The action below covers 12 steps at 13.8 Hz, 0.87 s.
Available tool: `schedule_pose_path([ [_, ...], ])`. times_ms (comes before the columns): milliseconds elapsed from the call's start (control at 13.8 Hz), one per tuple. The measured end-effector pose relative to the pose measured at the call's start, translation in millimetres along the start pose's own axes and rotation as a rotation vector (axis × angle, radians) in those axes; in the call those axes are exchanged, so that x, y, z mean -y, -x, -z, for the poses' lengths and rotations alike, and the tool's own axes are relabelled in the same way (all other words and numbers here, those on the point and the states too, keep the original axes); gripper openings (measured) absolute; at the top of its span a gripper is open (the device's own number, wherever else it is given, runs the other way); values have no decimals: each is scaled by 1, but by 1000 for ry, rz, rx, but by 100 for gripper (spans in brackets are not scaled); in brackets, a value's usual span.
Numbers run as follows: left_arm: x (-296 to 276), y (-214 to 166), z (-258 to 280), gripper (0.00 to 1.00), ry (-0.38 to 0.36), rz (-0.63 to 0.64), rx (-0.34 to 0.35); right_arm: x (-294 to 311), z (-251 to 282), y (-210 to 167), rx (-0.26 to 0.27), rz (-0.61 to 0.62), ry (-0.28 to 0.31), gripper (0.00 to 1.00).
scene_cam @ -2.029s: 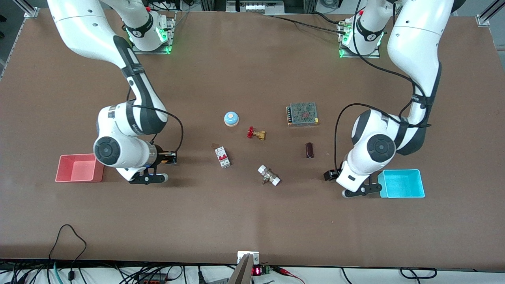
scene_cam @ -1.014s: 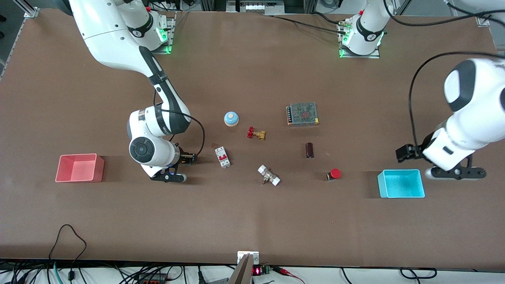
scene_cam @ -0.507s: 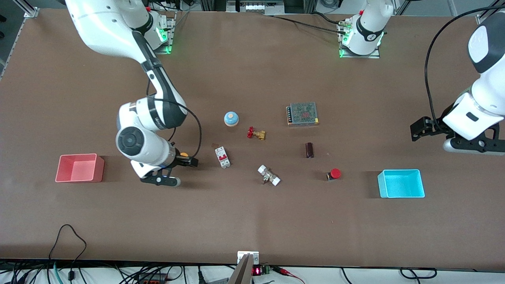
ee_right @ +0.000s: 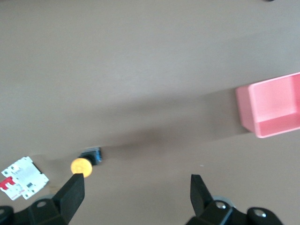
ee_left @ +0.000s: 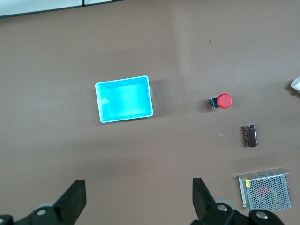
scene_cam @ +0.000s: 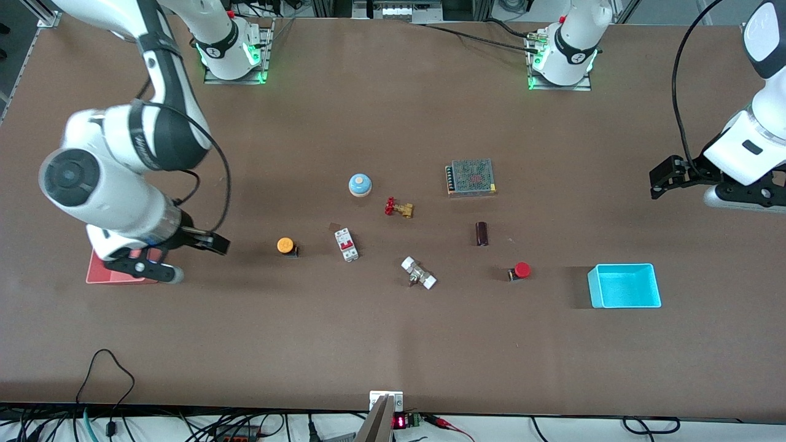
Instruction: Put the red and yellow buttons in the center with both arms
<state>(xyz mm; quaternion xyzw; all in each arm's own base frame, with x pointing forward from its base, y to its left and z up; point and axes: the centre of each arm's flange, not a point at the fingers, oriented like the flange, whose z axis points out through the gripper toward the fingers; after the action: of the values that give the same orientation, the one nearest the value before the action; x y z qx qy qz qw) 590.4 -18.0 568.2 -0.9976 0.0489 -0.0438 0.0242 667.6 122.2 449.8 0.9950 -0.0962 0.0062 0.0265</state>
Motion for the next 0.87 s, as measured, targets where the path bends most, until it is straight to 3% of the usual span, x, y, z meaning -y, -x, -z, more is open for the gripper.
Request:
schedule_pose_path([
  [290, 1, 9, -5, 100, -3, 3, -20, -55, 30, -4, 1, 38, 21, 100],
  [652, 5, 14, 9, 100, -6, 12, -50, -73, 31, -8, 3, 48, 28, 100],
  [870, 9, 14, 32, 100, -7, 19, -58, -100, 42, -12, -7, 82, -12, 100],
])
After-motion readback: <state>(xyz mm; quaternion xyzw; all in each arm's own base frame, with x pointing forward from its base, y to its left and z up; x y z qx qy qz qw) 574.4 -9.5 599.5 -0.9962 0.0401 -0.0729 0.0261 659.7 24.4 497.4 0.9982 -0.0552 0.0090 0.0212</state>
